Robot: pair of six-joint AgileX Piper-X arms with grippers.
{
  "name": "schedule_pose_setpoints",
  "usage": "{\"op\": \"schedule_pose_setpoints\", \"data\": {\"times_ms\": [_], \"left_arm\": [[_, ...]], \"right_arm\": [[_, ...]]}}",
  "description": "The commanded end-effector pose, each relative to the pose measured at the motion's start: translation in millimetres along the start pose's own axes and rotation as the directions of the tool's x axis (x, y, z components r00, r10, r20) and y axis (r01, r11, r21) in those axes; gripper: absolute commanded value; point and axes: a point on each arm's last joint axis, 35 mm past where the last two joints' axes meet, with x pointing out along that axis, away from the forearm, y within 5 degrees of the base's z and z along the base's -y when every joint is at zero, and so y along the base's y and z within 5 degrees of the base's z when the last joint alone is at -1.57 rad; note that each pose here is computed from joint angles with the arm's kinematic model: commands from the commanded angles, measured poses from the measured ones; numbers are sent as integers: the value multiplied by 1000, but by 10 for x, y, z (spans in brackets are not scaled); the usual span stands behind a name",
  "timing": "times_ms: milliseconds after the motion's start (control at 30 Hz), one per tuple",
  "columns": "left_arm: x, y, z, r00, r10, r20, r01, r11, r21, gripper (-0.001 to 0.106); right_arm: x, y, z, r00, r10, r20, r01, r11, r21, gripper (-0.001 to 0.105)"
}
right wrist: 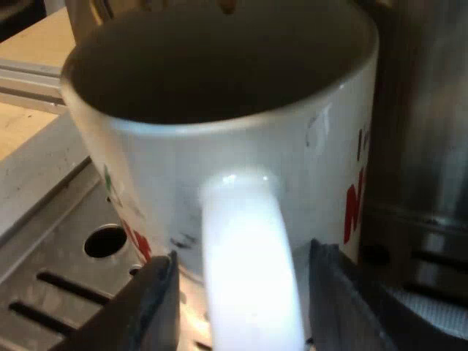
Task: Place mug into machine
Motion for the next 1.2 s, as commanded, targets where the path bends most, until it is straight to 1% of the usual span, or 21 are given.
{"op": "schedule_pose_setpoints", "data": {"times_ms": [33,100,200,233,367,433,567,600,633,667,733,767,800,833,900,933,1000,1067,1100,1133,1200], "left_arm": [[-1,-11,21,1000,-12,17,12,1000,-10,82],[-1,-11,21,1000,-12,17,12,1000,-10,82],[-1,-11,21,1000,-12,17,12,1000,-10,82],[-1,-11,21,1000,-12,17,12,1000,-10,82],[-1,-11,21,1000,-12,17,12,1000,-10,82],[-1,-11,22,1000,-12,18,12,1000,-10,82],[-20,-23,107,999,-14,36,15,1000,-10,82],[-23,-25,120,999,-14,36,15,1000,-10,82],[-62,-37,201,1000,-11,11,11,1000,-10,82],[-62,-36,190,1000,-9,1,9,1000,-10,82],[-137,-46,259,998,-1,-55,1,1000,-9,82],[-149,-48,271,998,0,-62,0,1000,-9,82],[-224,-58,339,998,2,-60,-3,1000,-9,82],[-239,-59,344,998,2,-58,-2,1000,-9,82],[-346,-71,426,1000,-6,-1,6,1000,-8,82],[-368,-74,443,1000,-8,13,8,1000,-8,82],[-505,-86,512,996,-21,88,22,1000,-6,82],[-597,-93,551,991,-30,128,31,1000,-4,82],[-624,-96,563,990,-33,138,34,999,-4,82],[-782,-111,622,982,-54,180,55,999,1,82],[-871,-120,657,977,-66,201,67,998,4,82]], "right_arm": [[81,20,131,1000,-2,17,2,1000,-6,43],[162,1,181,1000,-13,20,13,1000,2,43],[174,1,159,1000,-17,-11,17,1000,-8,43],[157,3,143,999,-14,-45,13,1000,-21,43],[42,52,189,993,5,-116,-12,998,-58,43],[-49,48,232,986,-19,-164,4,996,-86,43],[-165,10,303,978,-61,-198,39,993,-113,43],[-254,-19,338,975,-63,-214,38,992,-121,43],[-325,-28,376,975,-63,-215,35,991,-130,43],[-372,-33,408,976,-64,-210,36,990,-134,43],[-572,-45,534,979,-60,-194,27,985,-169,43],[-625,-46,555,979,-56,-195,18,982,-190,43],[-657,-49,573,980,-52,-193,14,981,-194,43],[-721,-51,612,981,-45,-190,5,979,-204,43],[-913,-91,742,984,-28,-175,-8,979,-204,43],[-937,-99,757,984,-27,-176,-10,979,-205,43],[-1066,-154,876,989,-21,-143,-6,982,-190,43],[-1066,-155,873,989,-22,-145,-6,982,-188,43],[-1172,-189,960,993,-14,-118,-7,984,-175,42],[-1305,-236,1066,997,-5,-78,-7,987,-158,34],[-1399,-238,1136,999,10,-45,-17,989,-147,23]]}}
